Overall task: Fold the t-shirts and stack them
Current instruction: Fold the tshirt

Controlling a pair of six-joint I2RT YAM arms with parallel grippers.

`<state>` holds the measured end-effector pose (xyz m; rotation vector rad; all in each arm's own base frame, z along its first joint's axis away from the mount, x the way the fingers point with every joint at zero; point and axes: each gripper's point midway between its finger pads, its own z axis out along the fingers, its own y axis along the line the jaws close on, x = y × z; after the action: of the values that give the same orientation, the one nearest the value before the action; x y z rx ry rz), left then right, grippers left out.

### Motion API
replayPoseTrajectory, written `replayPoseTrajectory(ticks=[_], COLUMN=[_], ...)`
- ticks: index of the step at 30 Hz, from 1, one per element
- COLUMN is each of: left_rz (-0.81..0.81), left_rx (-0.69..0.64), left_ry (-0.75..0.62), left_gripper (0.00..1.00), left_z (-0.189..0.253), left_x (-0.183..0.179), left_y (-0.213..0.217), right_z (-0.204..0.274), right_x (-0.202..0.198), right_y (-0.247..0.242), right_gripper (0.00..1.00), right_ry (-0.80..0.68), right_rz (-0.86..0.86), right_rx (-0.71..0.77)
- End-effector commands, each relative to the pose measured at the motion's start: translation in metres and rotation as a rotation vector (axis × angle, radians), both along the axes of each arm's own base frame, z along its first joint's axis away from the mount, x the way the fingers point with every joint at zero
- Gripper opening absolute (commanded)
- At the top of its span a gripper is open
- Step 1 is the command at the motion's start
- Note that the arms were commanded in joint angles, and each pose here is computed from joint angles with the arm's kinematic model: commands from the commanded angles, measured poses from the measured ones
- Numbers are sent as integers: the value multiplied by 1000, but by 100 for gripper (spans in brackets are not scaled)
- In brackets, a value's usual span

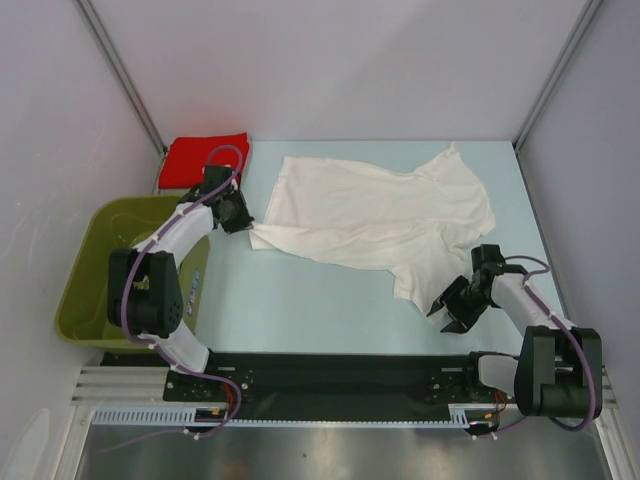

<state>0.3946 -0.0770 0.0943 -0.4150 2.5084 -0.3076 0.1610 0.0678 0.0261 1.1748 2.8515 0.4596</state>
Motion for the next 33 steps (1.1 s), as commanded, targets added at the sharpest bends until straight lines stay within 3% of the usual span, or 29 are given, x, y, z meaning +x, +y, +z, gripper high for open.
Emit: replayPoseTrajectory(ticks=[1, 22, 25, 28, 29, 33], left_rz=[-23, -28, -28, -31, -32, -34], left_rx=[8, 10, 10, 12, 15, 22], left_ry=[-22, -20, -21, -17, -19, -20], left_gripper=[0, 0, 0, 0, 0, 0], left_z=[8, 8, 8, 8, 8, 10], left_x=[-4, -2, -1, -2, -3, -7], left_y=[2, 2, 2, 2, 3, 4], right_z=[-1, -21, -22, -17, -14, 21], right_x=[13, 7, 6, 8, 8, 0], right_y=[-7, -10, -11, -15, -20, -43], right_gripper=[56, 37, 31, 4, 0, 0], right_ry=[-59, -33, -30, -40, -44, -27], right_rz=[-90, -204, -212, -222, -224, -199], right_rx=[-11, -8, -10, -20, -41, -157])
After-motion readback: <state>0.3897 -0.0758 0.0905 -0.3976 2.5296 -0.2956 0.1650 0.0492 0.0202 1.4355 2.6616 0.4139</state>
